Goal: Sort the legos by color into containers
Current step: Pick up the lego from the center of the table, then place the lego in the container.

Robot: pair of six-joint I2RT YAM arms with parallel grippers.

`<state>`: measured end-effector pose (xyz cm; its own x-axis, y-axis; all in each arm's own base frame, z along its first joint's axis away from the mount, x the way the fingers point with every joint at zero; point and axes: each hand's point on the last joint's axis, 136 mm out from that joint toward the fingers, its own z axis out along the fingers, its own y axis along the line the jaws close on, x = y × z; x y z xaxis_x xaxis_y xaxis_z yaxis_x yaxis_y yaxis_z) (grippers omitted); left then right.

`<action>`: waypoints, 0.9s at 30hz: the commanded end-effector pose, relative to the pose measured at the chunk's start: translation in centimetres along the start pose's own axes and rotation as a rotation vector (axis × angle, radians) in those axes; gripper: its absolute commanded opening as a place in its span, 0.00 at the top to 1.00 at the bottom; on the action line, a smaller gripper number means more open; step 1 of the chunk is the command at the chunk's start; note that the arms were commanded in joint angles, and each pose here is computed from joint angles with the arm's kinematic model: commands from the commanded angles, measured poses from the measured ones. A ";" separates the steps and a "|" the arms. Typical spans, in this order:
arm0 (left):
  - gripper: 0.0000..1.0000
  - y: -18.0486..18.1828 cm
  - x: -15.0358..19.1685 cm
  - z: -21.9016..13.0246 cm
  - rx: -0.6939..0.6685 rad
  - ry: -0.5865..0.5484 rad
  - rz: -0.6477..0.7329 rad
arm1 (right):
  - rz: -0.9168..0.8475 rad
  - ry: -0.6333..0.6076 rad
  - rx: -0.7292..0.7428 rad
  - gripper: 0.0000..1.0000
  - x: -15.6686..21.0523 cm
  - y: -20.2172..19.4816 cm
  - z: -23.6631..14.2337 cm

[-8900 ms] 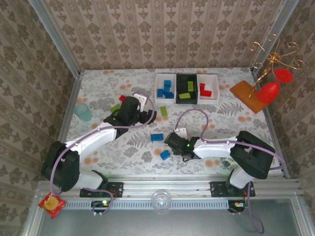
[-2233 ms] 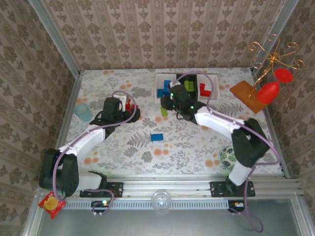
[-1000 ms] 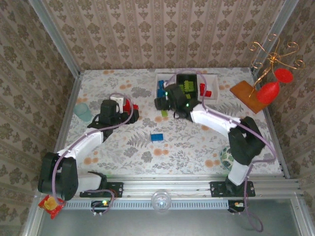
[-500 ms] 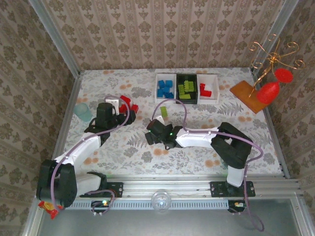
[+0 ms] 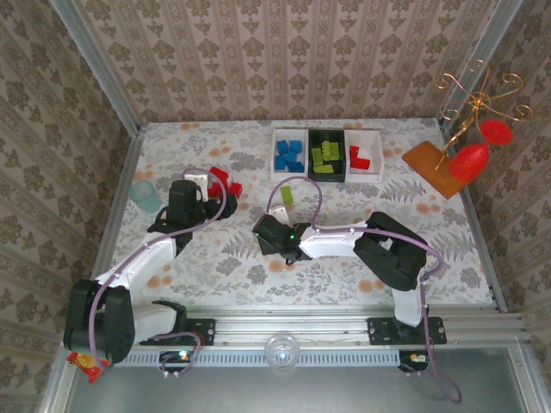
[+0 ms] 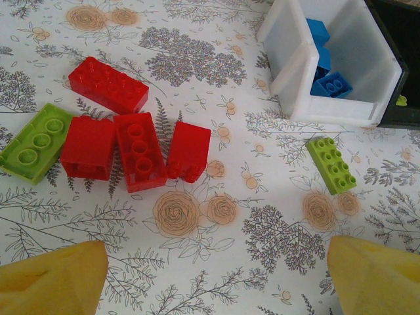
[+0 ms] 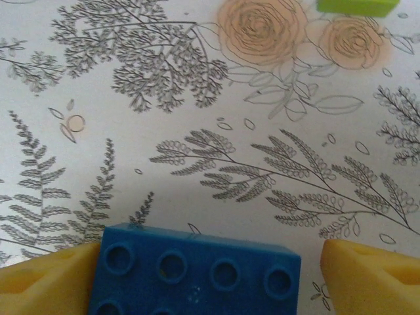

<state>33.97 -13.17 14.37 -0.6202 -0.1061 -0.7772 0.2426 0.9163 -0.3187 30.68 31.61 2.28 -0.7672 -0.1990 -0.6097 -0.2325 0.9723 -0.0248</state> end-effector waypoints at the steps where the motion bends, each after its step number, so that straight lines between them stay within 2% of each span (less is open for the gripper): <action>1: 0.12 0.1 -0.6 -0.4 -0.002 -0.030 -0.005 | 0.042 0.003 0.049 0.18 0.8 -1.5 -0.6; 8: 0.12 0.0 -0.5 -0.3 0.006 -0.027 -0.008 | 0.051 -0.008 0.040 0.30 1.1 -1.6 -0.3; 12: 0.12 -0.1 -0.6 -0.2 0.011 -0.027 -0.010 | 0.026 -0.061 0.016 0.37 -0.8 -1.5 -1.0; 19: 0.12 -0.1 -0.4 -0.1 0.013 -0.022 -0.013 | 0.009 -0.205 -0.018 0.41 -9.7 -3.0 -3.9; 27: 0.12 0.0 -0.6 -0.4 0.010 -0.033 -0.012 | 0.104 -0.278 -0.009 0.41 -19.1 -6.8 -1.7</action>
<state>33.98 -13.24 14.46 -0.6163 -0.1072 -0.7802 0.2476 0.9141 -0.3211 43.74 28.73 15.65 -0.5961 -0.0275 -0.8025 -0.1531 0.9850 0.0800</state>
